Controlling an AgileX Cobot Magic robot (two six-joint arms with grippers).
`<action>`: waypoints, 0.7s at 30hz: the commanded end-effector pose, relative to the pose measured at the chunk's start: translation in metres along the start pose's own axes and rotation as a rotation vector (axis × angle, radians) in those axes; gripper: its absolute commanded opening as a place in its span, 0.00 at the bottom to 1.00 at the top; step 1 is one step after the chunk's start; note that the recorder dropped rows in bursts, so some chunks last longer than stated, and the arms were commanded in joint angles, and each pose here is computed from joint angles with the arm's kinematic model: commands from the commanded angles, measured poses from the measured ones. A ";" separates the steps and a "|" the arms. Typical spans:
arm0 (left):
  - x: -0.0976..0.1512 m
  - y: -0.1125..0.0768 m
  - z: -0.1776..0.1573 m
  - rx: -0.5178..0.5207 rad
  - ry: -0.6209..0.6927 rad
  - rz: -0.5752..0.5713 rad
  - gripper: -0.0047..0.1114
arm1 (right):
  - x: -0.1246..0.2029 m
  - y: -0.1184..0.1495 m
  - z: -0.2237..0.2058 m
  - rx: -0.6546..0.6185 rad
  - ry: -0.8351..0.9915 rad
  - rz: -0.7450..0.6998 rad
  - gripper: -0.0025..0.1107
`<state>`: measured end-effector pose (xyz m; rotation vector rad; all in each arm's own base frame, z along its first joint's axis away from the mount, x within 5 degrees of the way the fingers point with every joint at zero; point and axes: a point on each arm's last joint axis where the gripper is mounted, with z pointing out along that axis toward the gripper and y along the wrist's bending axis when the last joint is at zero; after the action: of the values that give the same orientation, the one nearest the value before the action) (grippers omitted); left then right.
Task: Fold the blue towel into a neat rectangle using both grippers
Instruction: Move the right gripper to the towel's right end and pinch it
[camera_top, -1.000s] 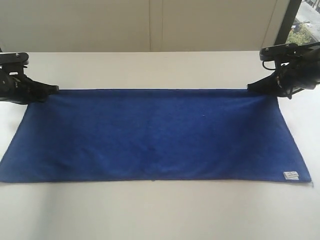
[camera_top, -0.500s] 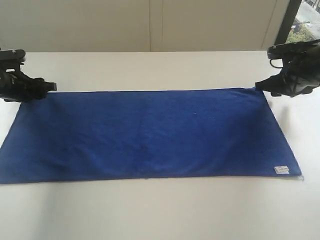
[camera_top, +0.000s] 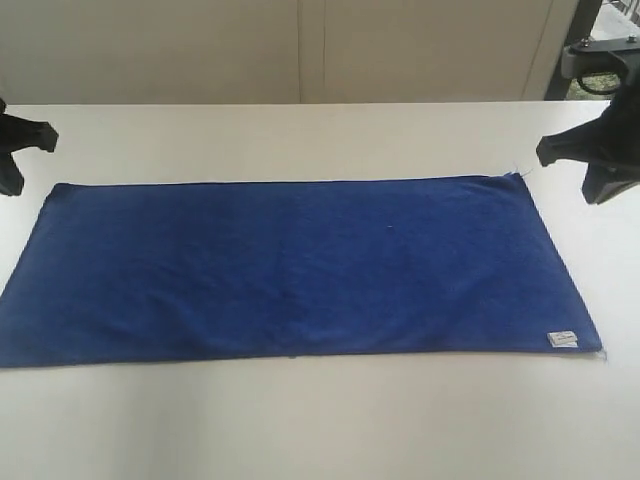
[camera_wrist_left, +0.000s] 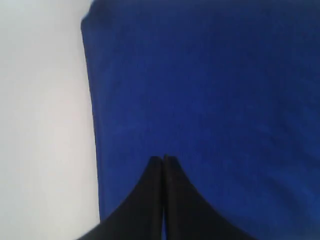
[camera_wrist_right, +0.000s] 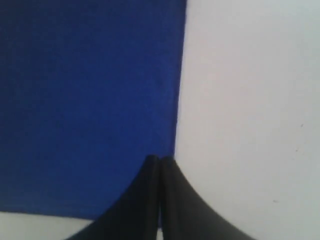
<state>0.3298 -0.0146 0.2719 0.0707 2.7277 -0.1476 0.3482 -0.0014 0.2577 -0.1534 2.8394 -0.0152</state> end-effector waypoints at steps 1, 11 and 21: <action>0.027 -0.003 -0.027 0.004 0.096 0.011 0.04 | 0.025 0.005 -0.005 -0.041 0.029 0.009 0.02; 0.096 -0.010 -0.084 -0.001 0.061 0.056 0.04 | 0.055 0.011 -0.011 -0.062 -0.060 0.044 0.02; 0.108 -0.012 -0.098 0.003 0.069 0.061 0.04 | 0.030 0.008 0.050 -0.067 -0.051 0.062 0.02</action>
<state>0.1951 -0.0124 0.3199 0.1608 2.7783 -0.1304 0.3186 0.0055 0.2162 -0.0709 2.8035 0.1020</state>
